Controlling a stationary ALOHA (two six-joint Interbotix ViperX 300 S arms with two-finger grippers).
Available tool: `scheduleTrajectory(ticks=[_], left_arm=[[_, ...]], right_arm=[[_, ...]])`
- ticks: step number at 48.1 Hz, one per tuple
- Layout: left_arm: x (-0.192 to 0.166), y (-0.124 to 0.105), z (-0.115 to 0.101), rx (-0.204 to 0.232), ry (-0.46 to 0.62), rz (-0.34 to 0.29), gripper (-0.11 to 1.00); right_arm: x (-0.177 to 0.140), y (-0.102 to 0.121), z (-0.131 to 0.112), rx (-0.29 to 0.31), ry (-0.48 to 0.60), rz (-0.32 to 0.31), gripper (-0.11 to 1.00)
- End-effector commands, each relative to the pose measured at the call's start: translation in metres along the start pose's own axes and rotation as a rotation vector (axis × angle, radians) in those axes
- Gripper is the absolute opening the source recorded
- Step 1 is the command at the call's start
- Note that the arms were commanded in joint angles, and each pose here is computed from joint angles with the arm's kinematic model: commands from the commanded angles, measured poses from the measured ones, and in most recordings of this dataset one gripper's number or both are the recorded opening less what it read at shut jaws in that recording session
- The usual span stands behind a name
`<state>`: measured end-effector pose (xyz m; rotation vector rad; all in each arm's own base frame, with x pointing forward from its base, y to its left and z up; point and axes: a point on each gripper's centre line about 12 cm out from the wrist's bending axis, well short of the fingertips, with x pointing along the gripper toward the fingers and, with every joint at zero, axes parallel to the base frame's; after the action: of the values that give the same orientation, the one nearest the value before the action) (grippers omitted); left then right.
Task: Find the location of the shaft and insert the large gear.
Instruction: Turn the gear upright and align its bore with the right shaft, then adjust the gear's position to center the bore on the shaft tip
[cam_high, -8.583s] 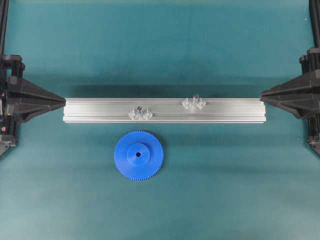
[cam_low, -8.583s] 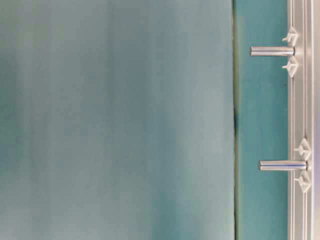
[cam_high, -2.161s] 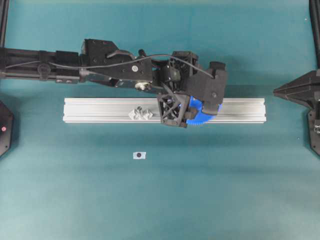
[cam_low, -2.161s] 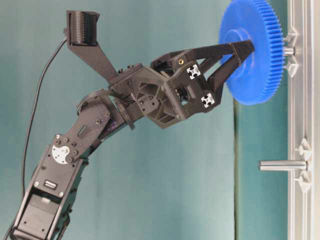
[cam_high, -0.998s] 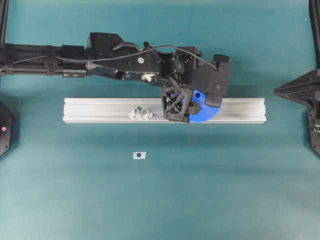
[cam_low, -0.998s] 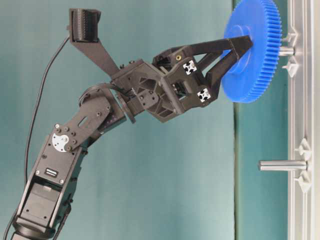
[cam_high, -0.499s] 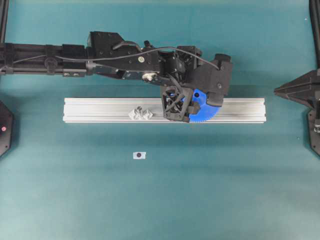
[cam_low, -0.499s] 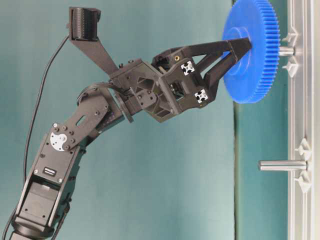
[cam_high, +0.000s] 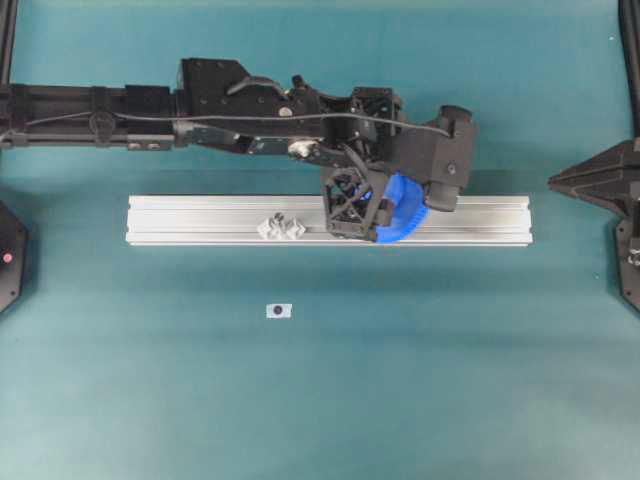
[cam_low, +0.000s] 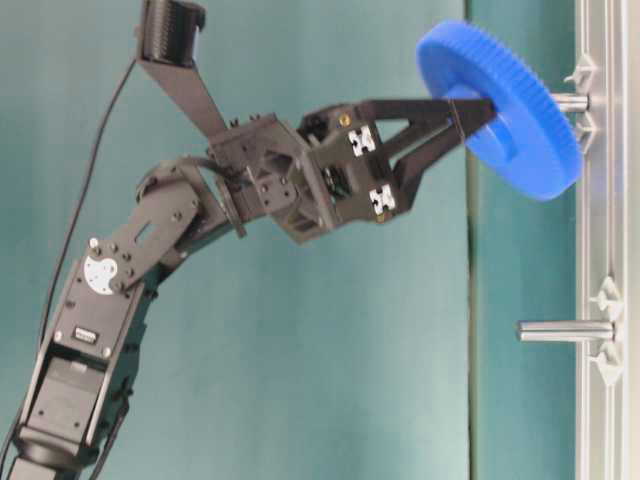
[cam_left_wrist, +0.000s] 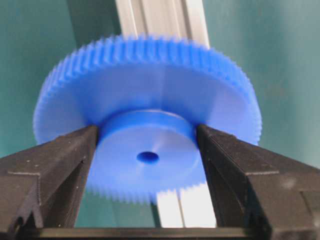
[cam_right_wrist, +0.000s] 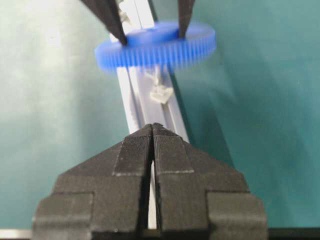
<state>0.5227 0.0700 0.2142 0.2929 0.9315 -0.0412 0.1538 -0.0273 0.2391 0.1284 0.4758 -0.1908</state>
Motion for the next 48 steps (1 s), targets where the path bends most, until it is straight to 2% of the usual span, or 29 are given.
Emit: scheduleTrajectory(ticks=[1,18,38,48], left_arm=[[-0.013,0.009,0.012,-0.002,-0.028,0.02,0.76],[-0.002,0.004,0.021,0.01,-0.031,0.011,0.76],[-0.006,0.003,0.017,0.011,0.02,-0.007,0.76],[-0.008,0.006,0.025,0.011,0.002,0.0,0.84]], right_arm=[[0.0,0.0,0.003,0.007,-0.008,-0.001,0.03],[0.001,0.0,0.002,0.007,-0.005,-0.002,0.03],[0.001,0.0,0.003,0.011,-0.006,-0.003,0.03],[0.001,0.0,0.002,0.01,-0.005,-0.002,0.03]])
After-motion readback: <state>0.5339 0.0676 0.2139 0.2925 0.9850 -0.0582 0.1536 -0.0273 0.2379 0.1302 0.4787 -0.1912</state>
